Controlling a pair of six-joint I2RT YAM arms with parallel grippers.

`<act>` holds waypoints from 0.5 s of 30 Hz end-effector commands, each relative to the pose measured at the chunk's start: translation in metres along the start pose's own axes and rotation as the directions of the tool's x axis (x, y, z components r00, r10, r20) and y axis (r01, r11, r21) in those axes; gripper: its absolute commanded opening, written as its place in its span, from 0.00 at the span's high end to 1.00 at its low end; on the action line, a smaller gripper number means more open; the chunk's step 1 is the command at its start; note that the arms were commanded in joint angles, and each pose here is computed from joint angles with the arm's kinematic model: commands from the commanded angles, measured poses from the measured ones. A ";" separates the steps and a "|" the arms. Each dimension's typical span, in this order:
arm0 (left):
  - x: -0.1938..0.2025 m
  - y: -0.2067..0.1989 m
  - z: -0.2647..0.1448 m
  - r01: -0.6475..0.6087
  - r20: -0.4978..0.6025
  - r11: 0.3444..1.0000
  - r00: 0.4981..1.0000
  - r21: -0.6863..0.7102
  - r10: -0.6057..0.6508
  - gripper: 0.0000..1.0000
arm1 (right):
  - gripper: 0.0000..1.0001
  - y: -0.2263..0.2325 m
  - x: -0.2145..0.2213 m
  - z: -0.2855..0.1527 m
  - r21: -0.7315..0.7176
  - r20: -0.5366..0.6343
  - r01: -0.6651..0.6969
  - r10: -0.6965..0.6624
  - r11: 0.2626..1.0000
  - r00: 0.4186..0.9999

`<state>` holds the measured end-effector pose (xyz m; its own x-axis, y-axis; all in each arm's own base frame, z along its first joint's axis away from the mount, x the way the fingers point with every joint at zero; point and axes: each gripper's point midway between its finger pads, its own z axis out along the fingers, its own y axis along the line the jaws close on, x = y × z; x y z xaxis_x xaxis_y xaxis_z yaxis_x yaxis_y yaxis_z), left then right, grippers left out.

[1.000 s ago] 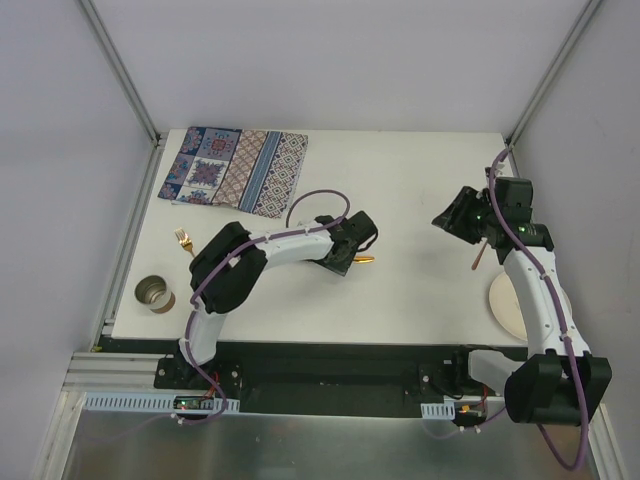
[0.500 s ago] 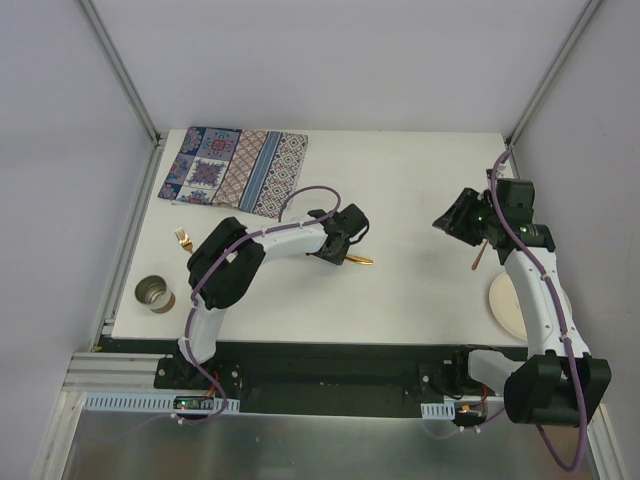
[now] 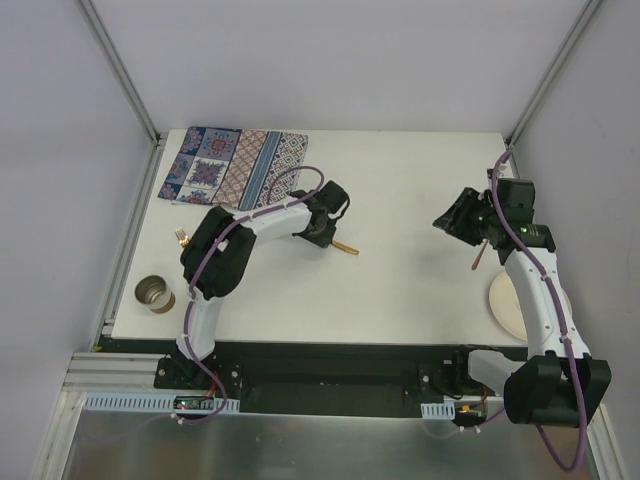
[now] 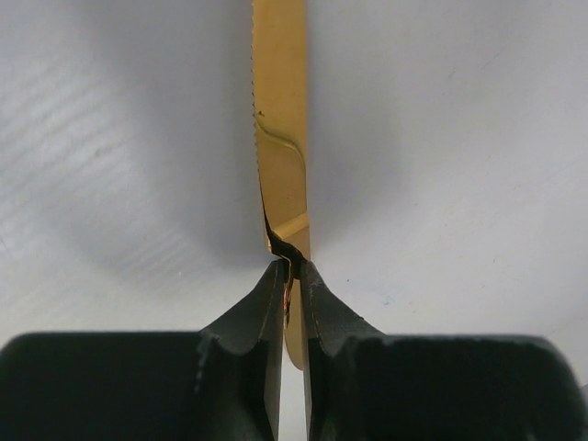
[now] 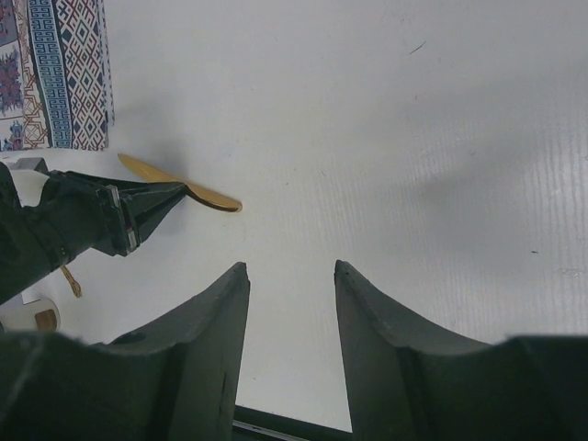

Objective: Set the dinner table for one person
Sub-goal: Move the knife to the center of the board.

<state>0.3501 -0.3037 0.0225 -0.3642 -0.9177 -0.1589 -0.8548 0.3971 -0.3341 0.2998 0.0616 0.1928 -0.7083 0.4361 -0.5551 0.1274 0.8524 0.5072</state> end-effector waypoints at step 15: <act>-0.007 0.002 0.006 -0.642 -0.165 0.767 0.755 0.011 0.634 1.00 | 0.55 0.011 -0.021 -0.004 -0.032 0.062 -0.022 0.024 0.999 0.998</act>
<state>0.3724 -0.2976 0.0270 -0.7534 -0.6190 -0.2218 -0.5719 0.7833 -0.2436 0.3019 0.0622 0.1933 -0.7041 0.4491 -0.5501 0.1352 0.8452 0.5170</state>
